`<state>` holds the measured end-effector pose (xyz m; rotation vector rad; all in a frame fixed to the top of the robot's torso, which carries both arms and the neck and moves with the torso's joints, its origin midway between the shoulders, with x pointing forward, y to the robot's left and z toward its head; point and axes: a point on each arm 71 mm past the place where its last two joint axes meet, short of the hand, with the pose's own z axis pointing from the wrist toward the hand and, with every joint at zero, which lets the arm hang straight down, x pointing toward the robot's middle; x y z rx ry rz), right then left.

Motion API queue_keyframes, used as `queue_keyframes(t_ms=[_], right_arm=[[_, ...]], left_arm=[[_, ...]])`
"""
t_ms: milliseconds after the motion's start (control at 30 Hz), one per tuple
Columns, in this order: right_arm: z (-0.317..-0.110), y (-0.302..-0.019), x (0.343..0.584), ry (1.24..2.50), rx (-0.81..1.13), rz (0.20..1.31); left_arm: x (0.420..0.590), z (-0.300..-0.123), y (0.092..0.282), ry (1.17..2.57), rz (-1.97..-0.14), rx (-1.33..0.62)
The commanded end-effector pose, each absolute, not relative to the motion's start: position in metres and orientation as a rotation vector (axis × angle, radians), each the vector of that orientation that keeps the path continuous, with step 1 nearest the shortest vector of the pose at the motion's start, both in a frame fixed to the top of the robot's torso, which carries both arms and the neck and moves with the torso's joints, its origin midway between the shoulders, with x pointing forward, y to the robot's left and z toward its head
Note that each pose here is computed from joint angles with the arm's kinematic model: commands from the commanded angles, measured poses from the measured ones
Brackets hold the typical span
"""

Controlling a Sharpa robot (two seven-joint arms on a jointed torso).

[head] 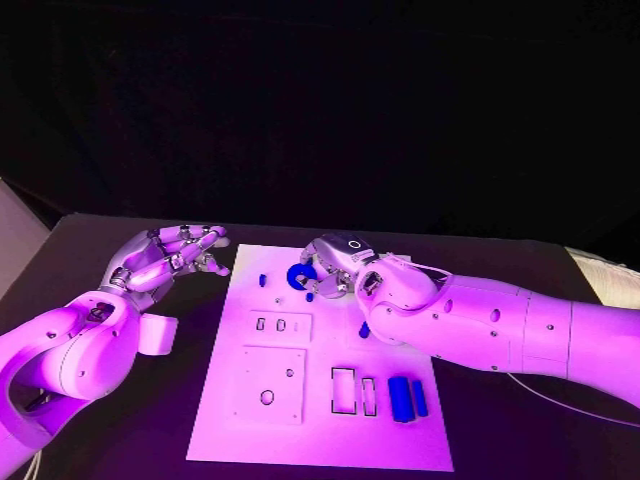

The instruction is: Assemble the parts on the task board

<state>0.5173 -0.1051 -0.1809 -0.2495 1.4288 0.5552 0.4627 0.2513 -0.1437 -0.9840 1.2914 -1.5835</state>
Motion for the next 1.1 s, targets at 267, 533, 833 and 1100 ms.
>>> queue_keyframes(t_ms=[267, 533, 833, 1100], right_arm=[[-0.173, -0.127, 0.508, 1.368, -0.124, 0.692], [-0.169, -0.15, 0.5, 1.426, -0.054, 0.763], [-0.169, -0.171, 0.495, 1.475, -0.029, 0.748], [-0.161, -0.218, 0.502, 1.449, 0.063, 0.764]], left_arm=[[0.462, -0.143, 0.251, 1.296, -1.597, -0.98], [0.462, -0.145, 0.252, 1.296, -1.591, -0.983], [0.461, -0.149, 0.252, 1.301, -1.59, -0.99], [0.461, -0.152, 0.253, 1.305, -1.587, -0.997]])
